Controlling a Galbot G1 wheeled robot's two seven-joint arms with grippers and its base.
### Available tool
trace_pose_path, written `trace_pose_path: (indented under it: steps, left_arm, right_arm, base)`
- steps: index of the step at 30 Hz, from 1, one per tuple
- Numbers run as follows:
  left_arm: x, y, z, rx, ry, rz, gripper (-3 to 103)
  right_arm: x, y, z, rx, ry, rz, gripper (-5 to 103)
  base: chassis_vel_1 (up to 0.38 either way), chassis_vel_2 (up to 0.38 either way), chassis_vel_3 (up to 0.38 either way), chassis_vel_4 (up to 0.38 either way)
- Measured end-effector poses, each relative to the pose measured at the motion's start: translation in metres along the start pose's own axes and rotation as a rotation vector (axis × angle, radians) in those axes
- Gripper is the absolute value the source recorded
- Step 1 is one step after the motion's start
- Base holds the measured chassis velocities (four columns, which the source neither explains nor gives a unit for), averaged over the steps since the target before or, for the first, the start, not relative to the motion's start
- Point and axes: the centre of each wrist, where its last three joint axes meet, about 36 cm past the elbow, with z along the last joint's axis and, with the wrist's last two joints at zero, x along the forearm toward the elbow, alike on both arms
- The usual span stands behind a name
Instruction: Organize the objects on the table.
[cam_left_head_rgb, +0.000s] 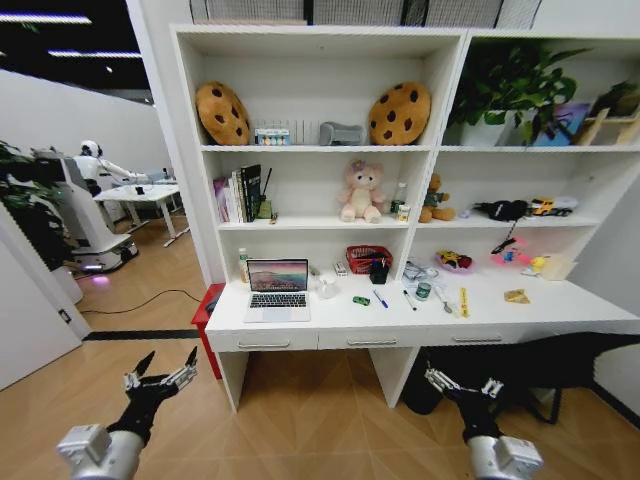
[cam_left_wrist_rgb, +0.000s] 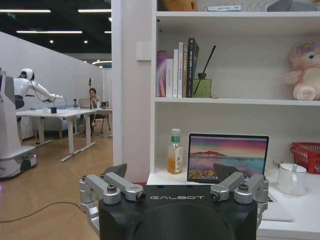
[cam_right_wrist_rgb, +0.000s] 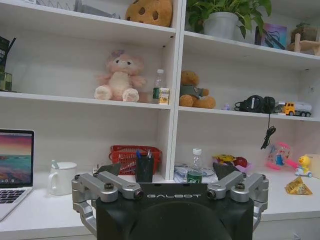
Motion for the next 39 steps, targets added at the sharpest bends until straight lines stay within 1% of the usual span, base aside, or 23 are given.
trace_pose_path:
  steps: [4,5,6,7,11,12,13,14,15,16,17,19,21,25,29,32,39]
  left_arm:
    - [-0.003,-0.003,0.000,0.003,-0.012,0.005,98]
    - [-0.003,-0.005,0.001,0.003,-0.011,0.007,95]
    - [-0.002,-0.008,0.003,0.001,-0.007,0.014,97]
    - [-0.002,-0.008,0.003,0.001,-0.007,0.014,97]
    - [0.002,-0.013,0.009,-0.016,0.016,0.033,98]
    - [0.003,-0.013,0.010,-0.028,0.020,0.039,101]
    - [0.003,-0.014,0.011,-0.043,0.020,0.042,99]
    - [0.003,-0.014,0.011,-0.043,0.020,0.042,99]
    - [0.004,-0.014,0.011,-0.050,0.019,0.043,96]
    - [0.006,-0.015,0.010,-0.056,0.019,0.048,98]
    - [0.007,-0.015,0.009,-0.057,0.017,0.050,98]
    - [0.007,-0.015,0.009,-0.059,0.016,0.052,100]
    - [0.008,-0.014,0.007,-0.067,0.012,0.055,98]
    - [0.008,-0.013,0.006,-0.074,0.010,0.058,98]
    - [0.009,-0.015,0.001,-0.069,-0.005,0.066,98]
    - [0.010,-0.016,-0.005,-0.066,-0.017,0.082,98]
    - [0.008,-0.011,-0.002,-0.078,-0.004,0.084,98]
  right_arm:
    - [0.000,-0.001,-0.001,0.004,0.008,-0.007,100]
    - [-0.001,-0.001,-0.002,0.002,0.010,-0.006,100]
    - [-0.001,-0.001,-0.003,-0.001,0.013,-0.007,100]
    - [-0.001,-0.001,-0.003,-0.001,0.013,-0.007,100]
    - [0.000,0.002,-0.004,0.003,0.022,-0.019,100]
    - [-0.001,0.003,-0.004,0.000,0.019,-0.019,100]
    - [-0.002,0.003,-0.005,-0.002,0.016,-0.019,100]
    - [-0.002,0.003,-0.005,-0.002,0.016,-0.019,100]
    - [-0.002,0.003,-0.006,-0.003,0.014,-0.019,100]
    - [-0.002,0.003,-0.007,-0.004,0.010,-0.021,100]
    - [-0.003,0.003,-0.008,-0.004,0.008,-0.021,100]
    - [-0.003,0.003,-0.009,-0.005,0.005,-0.020,100]
    - [-0.003,0.003,-0.009,-0.014,0.003,-0.020,100]
    - [-0.003,0.003,-0.009,-0.024,0.010,-0.018,100]
    - [-0.004,0.000,-0.007,-0.045,0.004,-0.010,100]
    - [-0.005,-0.002,-0.004,-0.045,-0.009,-0.005,100]
    - [-0.006,0.000,-0.002,-0.044,-0.018,-0.005,100]
  base:
    - [0.000,0.000,0.000,0.000]
    - [0.000,0.000,0.000,0.000]
    - [0.000,0.000,0.000,0.000]
    - [0.000,0.000,0.000,0.000]
    - [0.000,0.000,0.000,0.000]
    - [0.000,0.000,0.000,0.000]
    - [0.000,0.000,0.000,0.000]
    - [0.000,0.000,0.000,0.000]
    - [0.000,0.000,0.000,0.000]
    - [0.000,0.000,0.000,0.000]
    - [0.000,0.000,0.000,0.000]
    - [0.000,0.000,0.000,0.000]
    - [0.000,0.000,0.000,0.000]
    - [0.000,0.000,0.000,0.000]
    - [0.000,0.000,0.000,0.000]
    - [0.000,0.000,0.000,0.000]
    - [-0.071,0.064,0.083,-0.070]
